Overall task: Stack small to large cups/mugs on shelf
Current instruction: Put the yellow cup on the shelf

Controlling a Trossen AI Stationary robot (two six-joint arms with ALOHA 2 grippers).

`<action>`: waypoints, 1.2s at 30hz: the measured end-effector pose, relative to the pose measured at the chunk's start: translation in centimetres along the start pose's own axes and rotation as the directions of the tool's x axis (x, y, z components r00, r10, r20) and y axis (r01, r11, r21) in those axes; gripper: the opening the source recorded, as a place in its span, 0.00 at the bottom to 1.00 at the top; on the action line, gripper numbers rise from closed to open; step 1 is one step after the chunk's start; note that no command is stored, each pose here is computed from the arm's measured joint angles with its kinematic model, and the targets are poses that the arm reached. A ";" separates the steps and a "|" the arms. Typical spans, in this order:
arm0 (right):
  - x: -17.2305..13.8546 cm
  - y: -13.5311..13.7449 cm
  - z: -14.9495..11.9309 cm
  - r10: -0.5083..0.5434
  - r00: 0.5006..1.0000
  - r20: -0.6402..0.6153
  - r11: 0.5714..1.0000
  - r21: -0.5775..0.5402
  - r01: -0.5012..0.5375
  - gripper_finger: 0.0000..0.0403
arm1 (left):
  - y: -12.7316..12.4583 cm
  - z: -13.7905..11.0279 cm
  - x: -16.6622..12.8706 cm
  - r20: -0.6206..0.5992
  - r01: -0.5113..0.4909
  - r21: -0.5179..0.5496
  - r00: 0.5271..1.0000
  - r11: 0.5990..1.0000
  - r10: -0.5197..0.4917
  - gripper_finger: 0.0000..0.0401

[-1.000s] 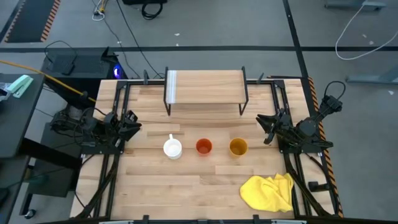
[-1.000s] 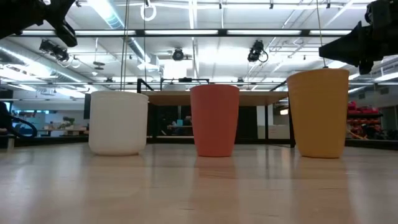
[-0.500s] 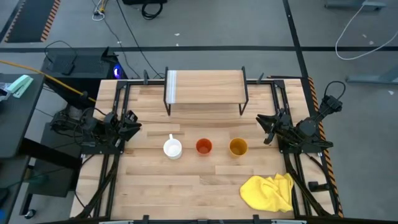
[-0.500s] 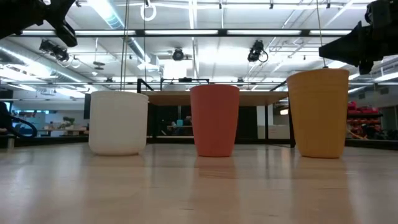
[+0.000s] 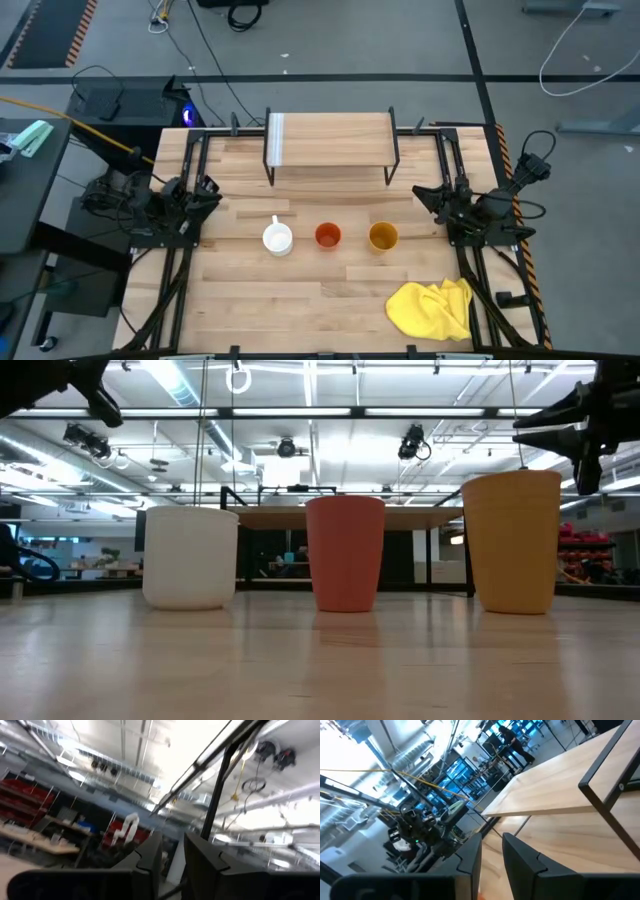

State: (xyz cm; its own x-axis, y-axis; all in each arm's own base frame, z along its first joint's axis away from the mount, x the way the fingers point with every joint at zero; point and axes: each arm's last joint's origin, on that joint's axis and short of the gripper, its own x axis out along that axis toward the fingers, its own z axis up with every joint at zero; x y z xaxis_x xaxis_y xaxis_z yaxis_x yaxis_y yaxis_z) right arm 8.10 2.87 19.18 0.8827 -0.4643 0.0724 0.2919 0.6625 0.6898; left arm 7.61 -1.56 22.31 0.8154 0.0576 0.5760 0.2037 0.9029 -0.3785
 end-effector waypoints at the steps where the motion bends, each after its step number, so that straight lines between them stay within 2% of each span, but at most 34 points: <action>1: 0.0 0.0 0.0 0.001 1.000 -0.001 1.000 0.000 -0.001 0.21 | 0.0 0.1 0.0 0.012 0.003 -0.003 1.000 1.000 -0.003 0.22; 4: 0.0 0.0 0.0 0.003 1.000 -0.002 1.000 0.006 -0.003 0.21 | -0.1 0.5 0.0 0.047 0.012 -0.015 0.999 1.000 -0.012 0.21; 6: 0.0 0.0 0.0 0.004 1.000 -0.001 0.999 0.048 -0.004 0.21 | -0.1 0.6 0.0 0.058 0.005 -0.007 0.998 1.000 -0.005 0.21; 11: 0.0 0.0 0.0 0.008 1.000 -0.004 0.994 0.111 -0.008 0.21 | 0.2 0.7 0.0 0.094 -0.111 -0.016 0.989 0.994 0.112 0.20; 14: 0.0 0.2 0.0 0.041 0.999 -0.019 0.992 0.123 -0.038 0.21 | 0.7 -0.2 -0.1 0.017 -0.210 -0.029 0.977 0.977 0.211 0.19; 17: 0.0 0.6 0.5 0.071 0.997 -0.025 0.989 0.130 -0.067 0.21 | 1.3 -1.6 -0.3 -0.093 -0.324 -0.040 0.943 0.945 0.320 0.18; 21: -0.2 2.1 3.2 0.101 0.995 0.005 0.990 0.099 -0.101 0.21 | 1.3 -1.7 0.0 -0.127 -0.368 -0.035 0.924 0.929 0.361 0.17; 25: -0.4 4.0 6.9 0.095 0.996 -0.004 0.996 -0.002 -0.095 0.21 | -0.2 1.4 2.1 -0.103 -0.363 0.052 0.925 0.930 0.366 0.18; 27: -0.5 4.7 8.3 0.063 0.997 -0.037 0.997 -0.052 -0.065 0.21 | -0.8 2.6 3.4 -0.170 -0.409 0.136 0.888 0.902 0.428 0.17; 30: -0.6 5.8 10.1 0.013 0.996 -0.091 0.995 -0.099 -0.022 0.21 | -1.7 4.1 5.4 -0.284 -0.477 0.251 0.796 0.842 0.535 0.17; 36: -0.1 8.0 11.5 -0.120 0.969 -0.217 0.975 -0.207 0.074 0.21 | -3.4 5.7 9.5 -0.456 -0.558 0.367 0.590 0.745 0.666 0.19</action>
State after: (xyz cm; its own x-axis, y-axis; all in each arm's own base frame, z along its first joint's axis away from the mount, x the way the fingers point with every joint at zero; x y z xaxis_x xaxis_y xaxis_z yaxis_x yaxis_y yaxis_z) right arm 6.08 1.48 32.93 0.9001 -0.4018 -0.1684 0.4265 0.7337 0.5290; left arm 11.53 -1.68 33.21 0.8638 0.4415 -0.2430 -0.5019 0.7965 -0.3371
